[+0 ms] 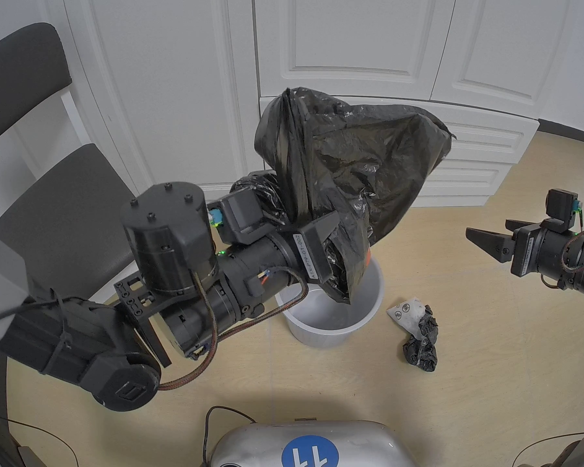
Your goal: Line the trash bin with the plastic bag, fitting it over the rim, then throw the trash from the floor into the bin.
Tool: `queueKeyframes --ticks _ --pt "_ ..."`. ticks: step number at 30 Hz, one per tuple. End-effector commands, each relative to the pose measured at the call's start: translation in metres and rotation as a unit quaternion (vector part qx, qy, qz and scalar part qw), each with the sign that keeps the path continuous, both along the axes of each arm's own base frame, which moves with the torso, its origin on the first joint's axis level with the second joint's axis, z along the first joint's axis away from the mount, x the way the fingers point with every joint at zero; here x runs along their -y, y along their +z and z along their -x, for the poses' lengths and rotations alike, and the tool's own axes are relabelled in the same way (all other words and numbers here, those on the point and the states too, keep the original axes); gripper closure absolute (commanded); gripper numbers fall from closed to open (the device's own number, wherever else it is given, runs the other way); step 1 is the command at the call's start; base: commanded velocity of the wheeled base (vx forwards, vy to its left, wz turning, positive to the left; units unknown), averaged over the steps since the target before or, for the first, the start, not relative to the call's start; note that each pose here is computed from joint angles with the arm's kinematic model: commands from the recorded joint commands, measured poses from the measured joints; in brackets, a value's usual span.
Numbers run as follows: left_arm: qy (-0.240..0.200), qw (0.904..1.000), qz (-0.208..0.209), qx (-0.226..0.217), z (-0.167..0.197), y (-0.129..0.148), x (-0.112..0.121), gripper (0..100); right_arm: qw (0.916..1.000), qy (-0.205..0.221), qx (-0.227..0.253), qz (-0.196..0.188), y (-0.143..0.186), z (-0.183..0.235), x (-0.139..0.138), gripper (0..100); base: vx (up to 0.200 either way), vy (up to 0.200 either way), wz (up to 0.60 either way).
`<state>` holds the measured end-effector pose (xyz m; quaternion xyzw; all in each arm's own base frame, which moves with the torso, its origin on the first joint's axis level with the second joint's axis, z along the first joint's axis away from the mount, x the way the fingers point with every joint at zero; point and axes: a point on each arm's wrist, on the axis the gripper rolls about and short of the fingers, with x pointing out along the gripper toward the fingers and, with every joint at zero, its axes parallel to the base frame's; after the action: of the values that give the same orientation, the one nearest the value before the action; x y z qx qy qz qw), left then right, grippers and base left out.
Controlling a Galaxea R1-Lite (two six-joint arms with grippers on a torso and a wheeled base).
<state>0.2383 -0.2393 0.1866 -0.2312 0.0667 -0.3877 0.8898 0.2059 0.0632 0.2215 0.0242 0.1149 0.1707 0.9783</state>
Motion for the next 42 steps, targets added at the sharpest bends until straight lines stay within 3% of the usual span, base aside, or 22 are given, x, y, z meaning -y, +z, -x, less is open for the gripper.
queueKeyframes --ticks 1,12,13,21,25,31,42 --pt "0.001 0.9998 -0.012 -0.017 -0.002 -0.014 0.002 100 0.9999 -0.001 -0.015 0.003 -0.009 -0.012 -0.003 0 0.000 0.000 0.00" --pt "-0.012 0.9998 -0.008 -0.011 0.008 -0.019 0.003 100 1.0000 -0.002 -0.003 0.001 -0.011 -0.015 -0.003 0 0.000 0.000 0.00" --pt "-0.012 0.9999 -0.006 -0.010 0.008 -0.020 0.004 100 1.0000 -0.003 -0.001 0.000 -0.010 -0.015 -0.003 100 0.000 0.000 0.00" --pt "-0.015 0.9998 -0.006 -0.012 0.005 -0.029 0.009 100 0.9998 -0.009 0.009 -0.012 -0.003 -0.021 -0.005 100 0.000 0.000 0.00" --pt "-0.022 0.9994 0.028 -0.002 -0.002 -0.044 0.018 100 0.9993 -0.012 0.013 -0.034 0.004 -0.023 -0.005 100 0.000 0.000 0.00" --pt "-0.028 0.9985 0.044 0.012 -0.009 -0.070 0.032 100 0.9975 -0.031 0.030 -0.056 0.005 -0.037 -0.002 100 0.000 0.000 0.00" --pt "-0.024 0.9976 0.055 -0.035 -0.018 -0.096 0.035 100 0.9931 -0.046 0.069 -0.084 0.004 -0.053 -0.006 100 0.000 0.000 0.00"
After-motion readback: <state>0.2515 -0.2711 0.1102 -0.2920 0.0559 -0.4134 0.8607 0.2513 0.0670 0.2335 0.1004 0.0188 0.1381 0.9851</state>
